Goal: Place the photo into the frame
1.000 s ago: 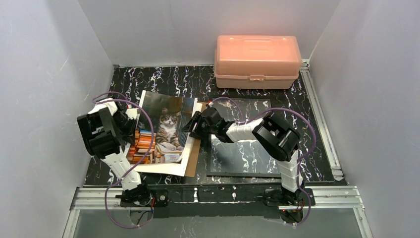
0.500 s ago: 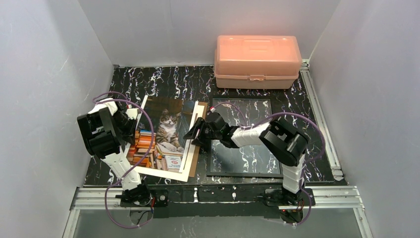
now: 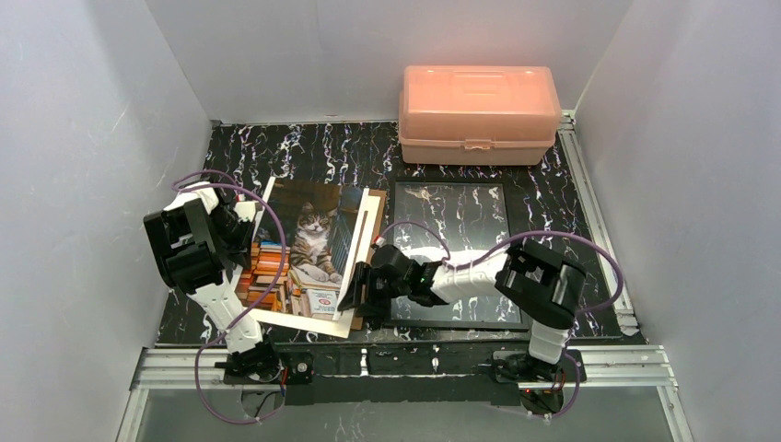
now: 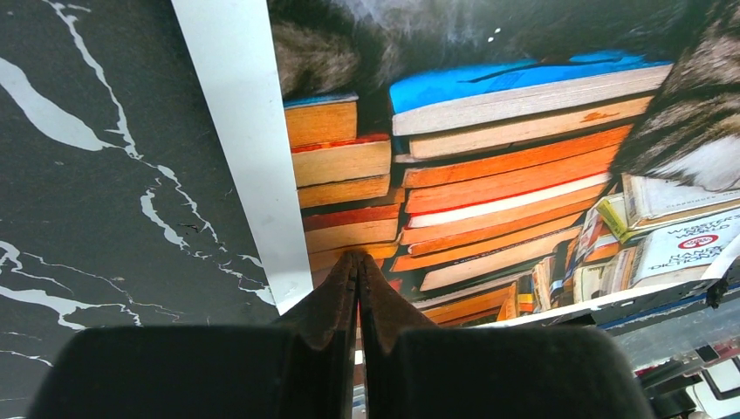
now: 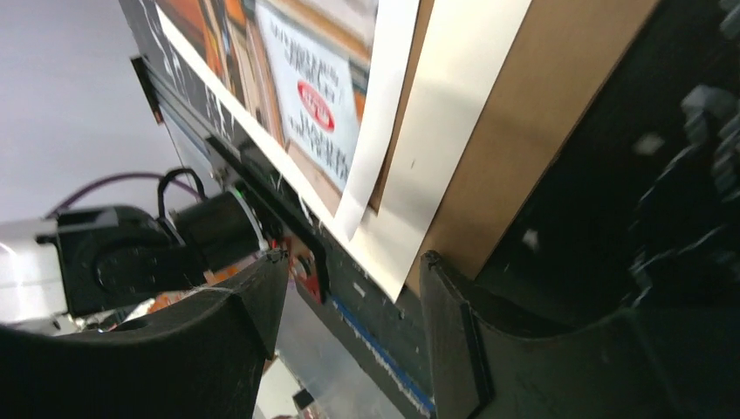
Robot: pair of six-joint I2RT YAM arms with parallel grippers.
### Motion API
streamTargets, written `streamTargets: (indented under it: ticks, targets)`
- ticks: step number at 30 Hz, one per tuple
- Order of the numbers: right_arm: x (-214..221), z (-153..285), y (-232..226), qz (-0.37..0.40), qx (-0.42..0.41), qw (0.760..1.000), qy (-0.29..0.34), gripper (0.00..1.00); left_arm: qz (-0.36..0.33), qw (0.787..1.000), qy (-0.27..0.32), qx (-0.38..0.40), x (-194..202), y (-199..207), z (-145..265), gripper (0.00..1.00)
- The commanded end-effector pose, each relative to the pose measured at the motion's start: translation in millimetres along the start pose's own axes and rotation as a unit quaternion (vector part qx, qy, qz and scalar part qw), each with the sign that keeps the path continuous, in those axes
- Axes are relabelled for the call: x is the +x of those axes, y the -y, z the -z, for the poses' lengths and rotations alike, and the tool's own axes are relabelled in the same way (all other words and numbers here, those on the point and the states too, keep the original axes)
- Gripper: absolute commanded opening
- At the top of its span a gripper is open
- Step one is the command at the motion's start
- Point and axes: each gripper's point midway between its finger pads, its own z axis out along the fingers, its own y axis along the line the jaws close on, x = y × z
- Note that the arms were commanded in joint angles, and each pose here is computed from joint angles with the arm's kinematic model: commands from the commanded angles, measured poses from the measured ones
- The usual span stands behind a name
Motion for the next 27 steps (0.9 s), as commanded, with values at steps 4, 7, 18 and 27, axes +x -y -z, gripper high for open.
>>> streamTargets:
  ticks: [4,7,18,27]
  targets:
    - [31.4,19.3,-4.5,-0.006,0.026,1.0,-0.014,0.64,0.005,0.999,-0.019,0.037,3.8,10.7,-30.0,0.0]
    - [35.2,27.4,-6.3,-0.002,0.029,1.0,0.001,0.65,0.007,0.999,-0.018,0.036,3.6,10.4,-29.7,0.0]
    - [53.8,3.8,4.1,-0.017,0.036,0.999,-0.015,0.64,0.013,0.999,-0.019,0.033,3.9,10.6,-29.8,0.0]
    - [46.4,-8.6,12.9,-0.04,0.044,0.996,0.061,0.63,0.015,0.999,-0.02,0.032,4.3,10.8,-30.0,0.0]
